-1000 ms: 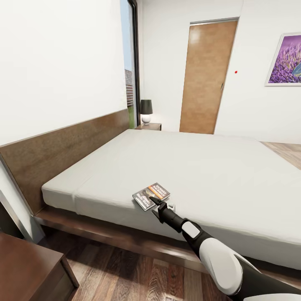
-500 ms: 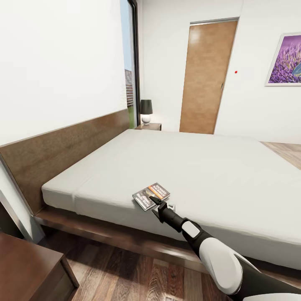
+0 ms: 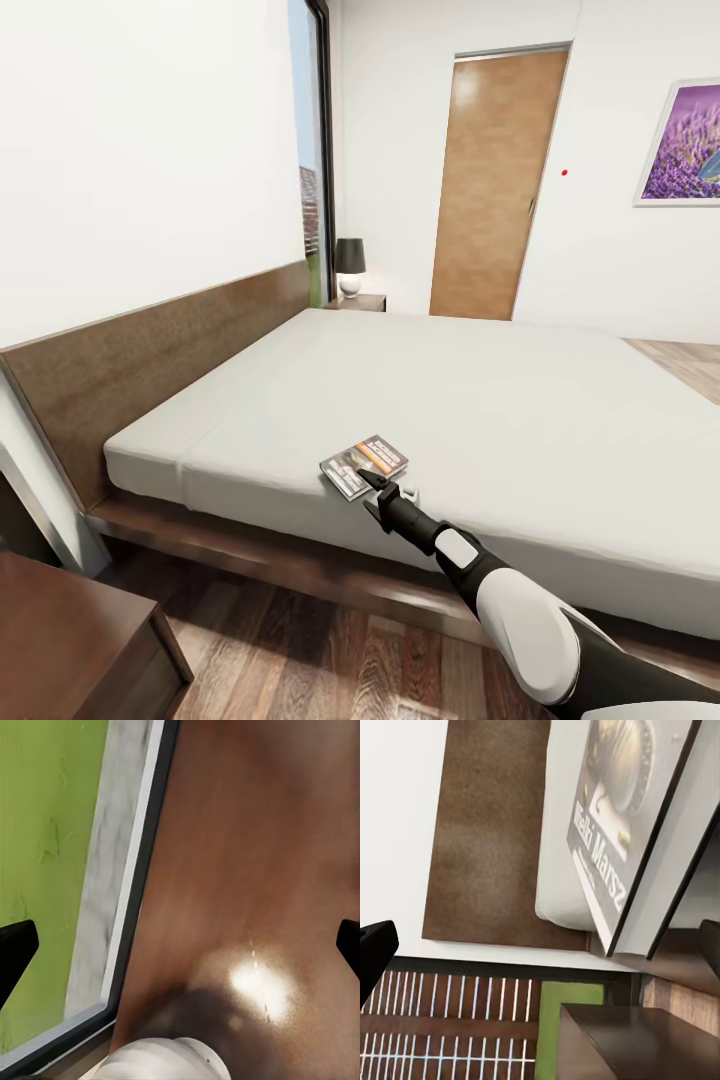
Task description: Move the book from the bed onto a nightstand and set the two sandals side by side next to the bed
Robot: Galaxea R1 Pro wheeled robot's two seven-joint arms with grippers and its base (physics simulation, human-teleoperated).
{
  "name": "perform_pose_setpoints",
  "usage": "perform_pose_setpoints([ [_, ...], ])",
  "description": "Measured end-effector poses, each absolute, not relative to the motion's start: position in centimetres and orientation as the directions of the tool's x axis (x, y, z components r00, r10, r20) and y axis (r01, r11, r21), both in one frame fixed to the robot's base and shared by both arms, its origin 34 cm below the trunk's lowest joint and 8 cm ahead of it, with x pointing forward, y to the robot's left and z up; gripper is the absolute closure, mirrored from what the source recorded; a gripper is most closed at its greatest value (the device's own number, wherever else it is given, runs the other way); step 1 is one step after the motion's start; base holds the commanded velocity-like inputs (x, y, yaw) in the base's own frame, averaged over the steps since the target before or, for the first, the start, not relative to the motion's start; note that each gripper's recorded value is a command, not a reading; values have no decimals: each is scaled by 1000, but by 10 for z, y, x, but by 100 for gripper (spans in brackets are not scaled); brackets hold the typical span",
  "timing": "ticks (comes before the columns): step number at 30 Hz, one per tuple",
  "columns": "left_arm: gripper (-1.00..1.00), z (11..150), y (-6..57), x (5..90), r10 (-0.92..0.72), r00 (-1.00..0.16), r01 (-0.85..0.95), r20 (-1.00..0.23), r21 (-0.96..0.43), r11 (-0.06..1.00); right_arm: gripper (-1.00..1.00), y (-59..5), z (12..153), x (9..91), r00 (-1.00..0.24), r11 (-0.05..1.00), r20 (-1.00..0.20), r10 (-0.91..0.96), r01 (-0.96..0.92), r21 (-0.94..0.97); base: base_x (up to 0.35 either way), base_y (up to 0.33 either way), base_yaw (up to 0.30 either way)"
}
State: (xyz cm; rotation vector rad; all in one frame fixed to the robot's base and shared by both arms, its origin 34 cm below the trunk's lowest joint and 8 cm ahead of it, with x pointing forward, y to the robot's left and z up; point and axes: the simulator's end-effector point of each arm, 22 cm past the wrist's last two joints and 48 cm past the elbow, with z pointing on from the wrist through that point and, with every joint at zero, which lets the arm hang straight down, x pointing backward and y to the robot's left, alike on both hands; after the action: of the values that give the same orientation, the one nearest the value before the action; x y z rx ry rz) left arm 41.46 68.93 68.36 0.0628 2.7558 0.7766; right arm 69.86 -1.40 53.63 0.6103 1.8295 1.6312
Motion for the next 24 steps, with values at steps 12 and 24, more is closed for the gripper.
perform_pose_setpoints([
  [12, -100, 684, 689, 415, 116, -961, -33, -253, 518, 855, -100, -14, 536, 699, -710, 137, -136, 691, -56, 989, -4, 3, 0],
  [24, -100, 684, 689, 415, 116, -961, -32, -253, 518, 855, -100, -14, 537, 699, -710, 138, -137, 691, -56, 989, 10, 12, 0],
])
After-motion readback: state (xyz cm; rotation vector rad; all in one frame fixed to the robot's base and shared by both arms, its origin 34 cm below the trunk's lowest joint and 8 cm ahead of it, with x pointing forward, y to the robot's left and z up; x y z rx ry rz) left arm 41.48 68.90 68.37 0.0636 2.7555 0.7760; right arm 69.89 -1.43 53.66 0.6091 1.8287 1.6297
